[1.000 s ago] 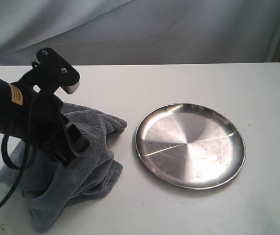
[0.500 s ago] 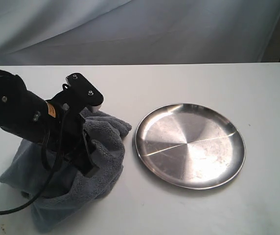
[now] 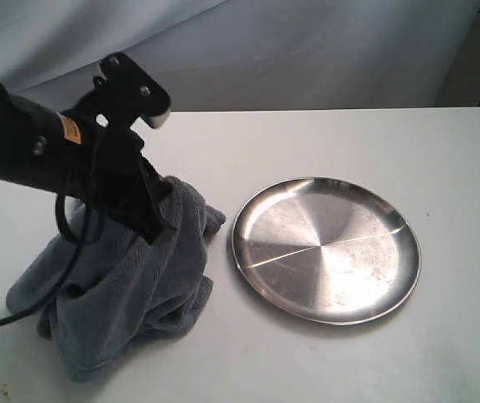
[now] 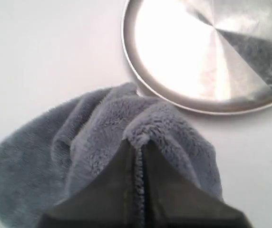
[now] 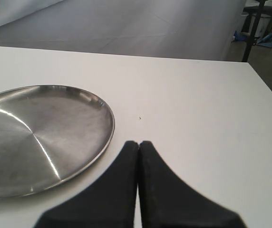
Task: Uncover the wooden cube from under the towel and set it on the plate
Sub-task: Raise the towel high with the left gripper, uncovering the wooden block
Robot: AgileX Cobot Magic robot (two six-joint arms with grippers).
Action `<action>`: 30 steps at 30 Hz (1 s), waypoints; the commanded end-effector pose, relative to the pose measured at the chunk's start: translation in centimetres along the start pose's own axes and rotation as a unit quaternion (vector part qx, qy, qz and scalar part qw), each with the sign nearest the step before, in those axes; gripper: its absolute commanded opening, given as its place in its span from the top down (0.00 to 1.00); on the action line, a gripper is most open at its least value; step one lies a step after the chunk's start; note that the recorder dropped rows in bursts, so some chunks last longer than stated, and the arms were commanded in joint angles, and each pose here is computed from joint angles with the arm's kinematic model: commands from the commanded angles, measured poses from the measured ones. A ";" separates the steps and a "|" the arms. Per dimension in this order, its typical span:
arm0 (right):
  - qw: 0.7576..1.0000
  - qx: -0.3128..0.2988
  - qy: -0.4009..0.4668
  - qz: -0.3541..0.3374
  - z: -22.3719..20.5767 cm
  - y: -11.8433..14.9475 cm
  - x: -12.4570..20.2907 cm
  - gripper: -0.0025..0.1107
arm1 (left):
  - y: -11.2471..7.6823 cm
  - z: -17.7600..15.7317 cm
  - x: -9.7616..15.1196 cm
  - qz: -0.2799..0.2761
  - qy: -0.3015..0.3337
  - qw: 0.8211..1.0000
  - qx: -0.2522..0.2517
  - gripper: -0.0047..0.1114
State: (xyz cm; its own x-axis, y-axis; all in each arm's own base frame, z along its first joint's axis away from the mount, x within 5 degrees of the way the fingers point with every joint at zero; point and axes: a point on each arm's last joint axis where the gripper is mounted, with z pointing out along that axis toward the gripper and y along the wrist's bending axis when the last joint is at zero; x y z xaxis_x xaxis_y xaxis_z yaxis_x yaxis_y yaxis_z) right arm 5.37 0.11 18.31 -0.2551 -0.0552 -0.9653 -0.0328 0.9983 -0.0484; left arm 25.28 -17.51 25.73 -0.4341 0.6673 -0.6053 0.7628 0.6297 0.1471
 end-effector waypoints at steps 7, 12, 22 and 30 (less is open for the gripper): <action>1.000 -0.001 -0.002 0.001 0.0 0.0 0.1 0.98 | 1.9 -10.0 -2.2 0.009 -0.192 0.975 -0.108 0.96; 1.000 -0.001 -0.002 0.001 0.0 0.0 0.1 0.98 | 3.1 -12.8 -1.5 -0.023 -0.221 0.965 -0.142 0.96; 1.000 -0.001 -0.002 0.001 0.0 0.0 0.1 0.98 | 3.6 -13.0 -1.0 -0.014 -0.205 0.965 -0.160 0.96; 1.000 -0.001 -0.002 0.001 0.0 0.0 0.1 0.98 | 3.6 -11.1 -0.3 -0.029 -0.181 0.972 -0.147 0.96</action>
State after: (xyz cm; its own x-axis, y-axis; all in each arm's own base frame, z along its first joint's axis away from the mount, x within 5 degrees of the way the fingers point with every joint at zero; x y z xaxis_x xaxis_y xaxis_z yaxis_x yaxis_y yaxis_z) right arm 5.37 0.11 18.31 -0.2551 -0.0552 -0.9653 -0.0328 0.9983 -0.0484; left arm 22.62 -10.94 35.32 -0.2383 0.4949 -0.8356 0.5578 0.7741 0.2994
